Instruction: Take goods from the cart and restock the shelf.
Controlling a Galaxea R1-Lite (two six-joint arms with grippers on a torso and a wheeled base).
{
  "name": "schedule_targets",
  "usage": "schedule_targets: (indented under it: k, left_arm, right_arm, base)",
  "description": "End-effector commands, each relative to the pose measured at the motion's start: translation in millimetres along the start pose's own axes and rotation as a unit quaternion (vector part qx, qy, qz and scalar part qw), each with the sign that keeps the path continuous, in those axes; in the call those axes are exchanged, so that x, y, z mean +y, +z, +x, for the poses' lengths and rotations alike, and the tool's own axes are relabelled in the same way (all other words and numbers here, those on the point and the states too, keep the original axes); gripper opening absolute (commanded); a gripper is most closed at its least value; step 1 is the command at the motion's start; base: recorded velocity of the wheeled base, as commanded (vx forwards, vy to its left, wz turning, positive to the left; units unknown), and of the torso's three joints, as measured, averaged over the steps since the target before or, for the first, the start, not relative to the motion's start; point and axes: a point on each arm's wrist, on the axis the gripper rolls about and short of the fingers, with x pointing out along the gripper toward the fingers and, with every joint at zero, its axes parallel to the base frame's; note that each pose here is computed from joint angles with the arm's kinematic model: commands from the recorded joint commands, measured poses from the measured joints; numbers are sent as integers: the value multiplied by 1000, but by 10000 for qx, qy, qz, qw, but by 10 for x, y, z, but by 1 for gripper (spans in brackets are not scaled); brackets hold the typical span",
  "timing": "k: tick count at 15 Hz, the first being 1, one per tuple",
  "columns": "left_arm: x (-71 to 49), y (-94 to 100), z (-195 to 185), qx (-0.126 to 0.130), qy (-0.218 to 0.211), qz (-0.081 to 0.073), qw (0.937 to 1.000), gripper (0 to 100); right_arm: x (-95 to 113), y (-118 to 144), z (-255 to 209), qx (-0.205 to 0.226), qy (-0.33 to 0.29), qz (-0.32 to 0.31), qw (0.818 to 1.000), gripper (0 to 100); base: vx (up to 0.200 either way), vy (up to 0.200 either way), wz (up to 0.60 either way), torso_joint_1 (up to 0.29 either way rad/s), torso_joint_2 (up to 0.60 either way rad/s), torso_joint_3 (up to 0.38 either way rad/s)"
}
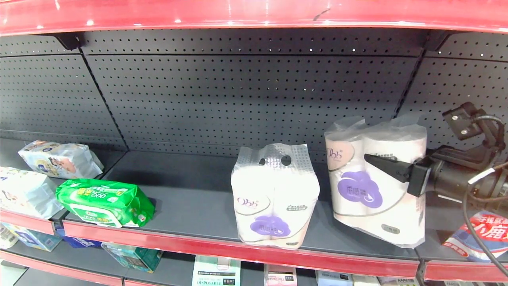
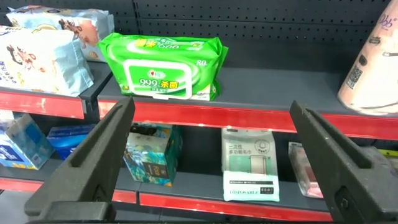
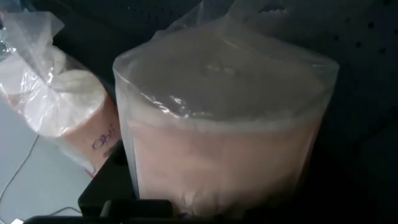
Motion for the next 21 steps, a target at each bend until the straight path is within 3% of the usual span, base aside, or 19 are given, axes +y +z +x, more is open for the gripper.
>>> schedule_targets:
  k: [1,4,14,18,21]
  left_arm:
    - [0,-1,0,-1,1,-1,10000,100]
    - [0,4,-1,-9,-6,-1,10000,100]
    - [0,-1,0,-1,1,-1,10000,100]
    - [0,-1,0,-1,1,-1,10000,100]
    - [0,-1,0,-1,1,-1,10000,100]
  right_arm:
    - [-69,-88,266,195,123,64,9997,0]
    - [-150,-68,570,223,285,86,9993,0]
    - [-360,-193,1150,-321,1307,-90,9909,0]
    - [-351,-236,1383,-576,1428,-226,9878,0]
    - [-369,-379,1487,-523,1449,-301,9876,0]
  base:
    - [0,0,0,0,0,0]
    - [0,0,0,0,0,0]
    - [0,0,0,0,0,0]
    - [0,0,0,0,0,0]
    - [0,0,0,0,0,0]
